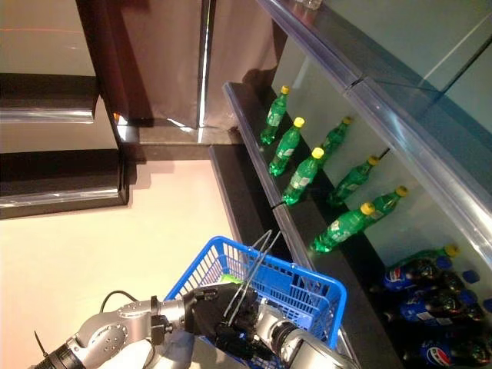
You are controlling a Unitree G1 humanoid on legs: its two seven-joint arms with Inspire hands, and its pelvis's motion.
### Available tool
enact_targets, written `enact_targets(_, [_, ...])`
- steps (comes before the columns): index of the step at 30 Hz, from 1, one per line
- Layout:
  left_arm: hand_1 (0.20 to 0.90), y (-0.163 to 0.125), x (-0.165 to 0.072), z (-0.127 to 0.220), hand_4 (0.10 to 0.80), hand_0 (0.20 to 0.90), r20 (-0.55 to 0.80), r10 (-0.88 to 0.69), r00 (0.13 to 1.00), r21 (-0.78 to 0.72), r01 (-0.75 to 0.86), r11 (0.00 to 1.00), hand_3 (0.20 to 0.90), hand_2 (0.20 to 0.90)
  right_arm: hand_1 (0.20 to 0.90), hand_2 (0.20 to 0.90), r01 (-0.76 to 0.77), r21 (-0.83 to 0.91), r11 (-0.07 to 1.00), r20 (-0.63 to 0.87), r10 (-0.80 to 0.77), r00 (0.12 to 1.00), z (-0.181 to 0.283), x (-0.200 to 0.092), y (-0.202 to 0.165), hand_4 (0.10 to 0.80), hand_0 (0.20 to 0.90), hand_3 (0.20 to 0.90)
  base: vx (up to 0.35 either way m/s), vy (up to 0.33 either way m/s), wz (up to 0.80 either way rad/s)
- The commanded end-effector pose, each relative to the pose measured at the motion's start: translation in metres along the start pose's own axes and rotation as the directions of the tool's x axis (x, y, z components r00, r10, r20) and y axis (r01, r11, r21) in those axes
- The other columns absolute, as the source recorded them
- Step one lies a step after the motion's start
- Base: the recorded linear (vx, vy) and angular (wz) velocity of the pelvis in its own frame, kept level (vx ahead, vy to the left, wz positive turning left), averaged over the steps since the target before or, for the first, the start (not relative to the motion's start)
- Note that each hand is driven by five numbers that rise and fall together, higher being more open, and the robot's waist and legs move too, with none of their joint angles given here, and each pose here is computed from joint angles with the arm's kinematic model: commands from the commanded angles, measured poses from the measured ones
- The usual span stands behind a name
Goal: Pick up the drink and place into the basket.
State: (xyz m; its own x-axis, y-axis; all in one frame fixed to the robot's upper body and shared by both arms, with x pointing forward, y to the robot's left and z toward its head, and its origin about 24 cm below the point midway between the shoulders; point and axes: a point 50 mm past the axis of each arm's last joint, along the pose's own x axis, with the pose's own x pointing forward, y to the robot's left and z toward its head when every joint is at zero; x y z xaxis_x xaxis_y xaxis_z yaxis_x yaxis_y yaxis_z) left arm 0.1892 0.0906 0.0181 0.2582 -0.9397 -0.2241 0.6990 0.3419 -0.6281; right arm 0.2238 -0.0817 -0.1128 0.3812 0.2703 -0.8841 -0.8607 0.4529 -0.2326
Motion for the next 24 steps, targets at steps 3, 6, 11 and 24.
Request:
enact_targets(3, [0.300,-0.115,0.023,0.070,0.100,0.300,0.432,-0.586,0.686,0.249,0.533,0.808,0.200,0.300,0.900,0.900,0.001,0.022,1.000,0.075,-0.002,0.997,0.010,0.001,0.014,0.800,0.900,0.900,-0.009,-0.021,-0.09])
enact_targets(6, [0.300,-0.110,0.016,0.071,0.100,0.300,0.450,-0.554,0.700,0.250,0.497,0.831,0.200,0.300,0.900,0.900,0.070,0.040,0.997,0.127,-0.074,0.989,0.017,-0.005,0.002,0.800,0.900,0.900,0.016,-0.023,-0.09])
enact_targets(11, [0.300,-0.099,-0.003,0.075,0.100,0.300,0.477,-0.506,0.718,0.258,0.436,0.862,0.200,0.300,0.900,0.900,0.160,0.084,0.983,0.198,-0.174,0.965,0.017,-0.021,-0.006,0.800,0.900,0.900,0.008,-0.033,-0.08])
enact_targets(24, [0.300,-0.083,-0.036,0.070,0.100,0.300,0.500,-0.452,0.739,0.276,0.359,0.892,0.200,0.300,0.900,0.900,0.390,0.184,0.902,0.263,-0.427,0.865,-0.003,-0.058,-0.023,0.800,0.900,0.900,-0.006,-0.027,-0.08])
